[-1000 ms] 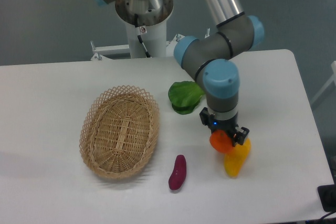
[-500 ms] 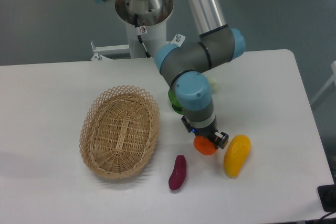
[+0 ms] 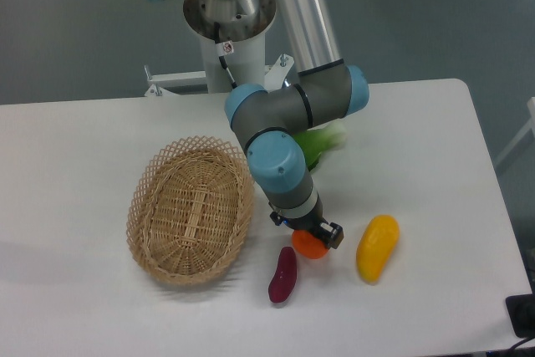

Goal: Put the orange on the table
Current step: 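Carry the orange toward the purple sweet potato and lower it, then lower the orange onto the table beside the yellow fruit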

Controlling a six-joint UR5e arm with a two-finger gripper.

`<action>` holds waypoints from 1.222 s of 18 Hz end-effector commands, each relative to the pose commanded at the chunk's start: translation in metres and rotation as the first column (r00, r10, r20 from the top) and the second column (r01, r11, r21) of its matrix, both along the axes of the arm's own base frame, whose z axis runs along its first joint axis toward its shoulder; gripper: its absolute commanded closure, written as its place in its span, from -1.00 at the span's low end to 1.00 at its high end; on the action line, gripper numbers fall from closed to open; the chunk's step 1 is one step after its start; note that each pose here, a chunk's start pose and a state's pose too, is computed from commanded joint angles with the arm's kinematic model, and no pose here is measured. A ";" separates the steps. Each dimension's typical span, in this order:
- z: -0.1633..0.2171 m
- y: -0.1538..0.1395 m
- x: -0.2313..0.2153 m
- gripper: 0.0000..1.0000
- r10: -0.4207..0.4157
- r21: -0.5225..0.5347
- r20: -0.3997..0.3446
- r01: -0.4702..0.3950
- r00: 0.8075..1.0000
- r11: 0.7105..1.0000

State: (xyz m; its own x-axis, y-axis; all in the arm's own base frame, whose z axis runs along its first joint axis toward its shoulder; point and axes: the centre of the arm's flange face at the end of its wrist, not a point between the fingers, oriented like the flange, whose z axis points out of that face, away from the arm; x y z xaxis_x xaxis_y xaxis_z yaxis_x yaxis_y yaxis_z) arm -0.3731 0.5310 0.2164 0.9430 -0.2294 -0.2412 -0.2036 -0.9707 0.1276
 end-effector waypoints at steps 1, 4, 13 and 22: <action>0.003 0.001 -0.001 -0.53 0.006 0.008 -0.007 -0.006 1.000 1.000; 0.009 0.003 -0.003 -0.81 0.015 0.024 -0.018 -0.014 1.000 1.000; 0.030 0.007 -0.007 -1.00 0.060 0.083 -0.037 -0.057 0.998 0.995; 0.048 0.002 -0.049 -1.00 0.217 0.218 -0.079 -0.196 0.973 0.956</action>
State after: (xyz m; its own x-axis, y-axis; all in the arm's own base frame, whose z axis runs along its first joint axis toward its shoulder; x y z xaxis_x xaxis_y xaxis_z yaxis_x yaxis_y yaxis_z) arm -0.4217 0.5333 0.2639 0.9328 0.0328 -0.3589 0.0076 -0.9974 -0.0716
